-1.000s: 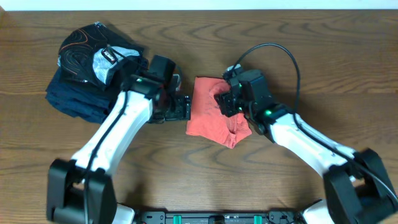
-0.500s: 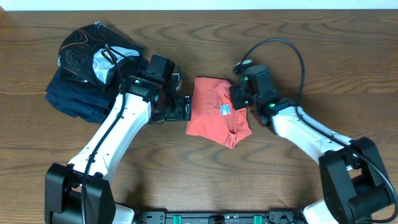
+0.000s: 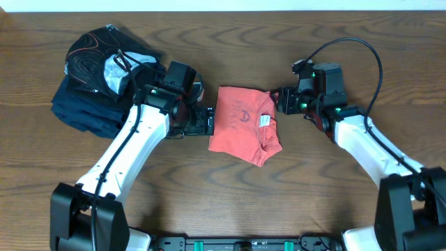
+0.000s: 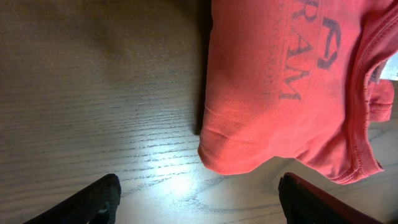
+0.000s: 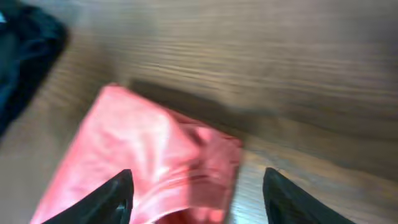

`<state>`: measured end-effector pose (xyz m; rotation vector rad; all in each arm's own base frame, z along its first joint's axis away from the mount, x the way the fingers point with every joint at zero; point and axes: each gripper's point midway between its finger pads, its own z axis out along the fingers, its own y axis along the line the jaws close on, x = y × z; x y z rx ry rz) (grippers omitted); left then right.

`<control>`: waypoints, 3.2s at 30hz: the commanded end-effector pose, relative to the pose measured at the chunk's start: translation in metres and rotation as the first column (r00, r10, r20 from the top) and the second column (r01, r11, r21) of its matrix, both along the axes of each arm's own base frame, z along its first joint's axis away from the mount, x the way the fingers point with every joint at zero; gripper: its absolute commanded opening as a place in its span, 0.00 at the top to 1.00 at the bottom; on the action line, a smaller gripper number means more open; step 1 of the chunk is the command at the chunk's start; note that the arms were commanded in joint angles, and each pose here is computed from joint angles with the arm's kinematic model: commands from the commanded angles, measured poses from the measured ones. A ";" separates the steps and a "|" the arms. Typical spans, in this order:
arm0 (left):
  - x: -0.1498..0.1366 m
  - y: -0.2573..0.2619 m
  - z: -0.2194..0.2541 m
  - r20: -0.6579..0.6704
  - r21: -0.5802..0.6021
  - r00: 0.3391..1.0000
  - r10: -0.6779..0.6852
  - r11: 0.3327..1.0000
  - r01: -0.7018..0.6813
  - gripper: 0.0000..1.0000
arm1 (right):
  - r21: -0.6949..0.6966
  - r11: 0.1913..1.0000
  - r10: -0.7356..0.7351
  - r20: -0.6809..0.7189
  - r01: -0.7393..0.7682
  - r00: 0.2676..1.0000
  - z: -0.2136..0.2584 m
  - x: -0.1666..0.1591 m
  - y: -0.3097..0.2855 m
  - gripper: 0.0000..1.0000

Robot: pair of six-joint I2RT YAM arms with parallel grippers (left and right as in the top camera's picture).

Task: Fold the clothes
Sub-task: 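Grasp the bundle's sides with both grippers and press it compact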

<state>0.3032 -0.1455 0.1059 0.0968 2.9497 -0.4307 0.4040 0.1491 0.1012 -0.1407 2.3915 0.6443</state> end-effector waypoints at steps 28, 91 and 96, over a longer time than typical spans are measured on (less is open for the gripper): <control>-0.007 0.002 -0.019 -0.058 0.028 0.998 -0.031 0.999 0.033 0.16 | 0.031 0.999 0.031 -0.216 -0.025 0.976 -0.037 -0.022 -0.031 0.40; -0.040 -0.052 -0.014 0.027 -0.107 0.939 -0.343 0.933 0.344 0.38 | 0.075 0.979 0.202 -0.194 -0.191 0.960 0.015 -0.089 -0.009 0.86; 0.005 -0.073 0.030 0.323 -0.130 0.891 -0.319 0.918 0.376 0.57 | 0.051 0.998 0.050 -0.157 -0.043 0.986 0.017 -0.062 -0.007 0.98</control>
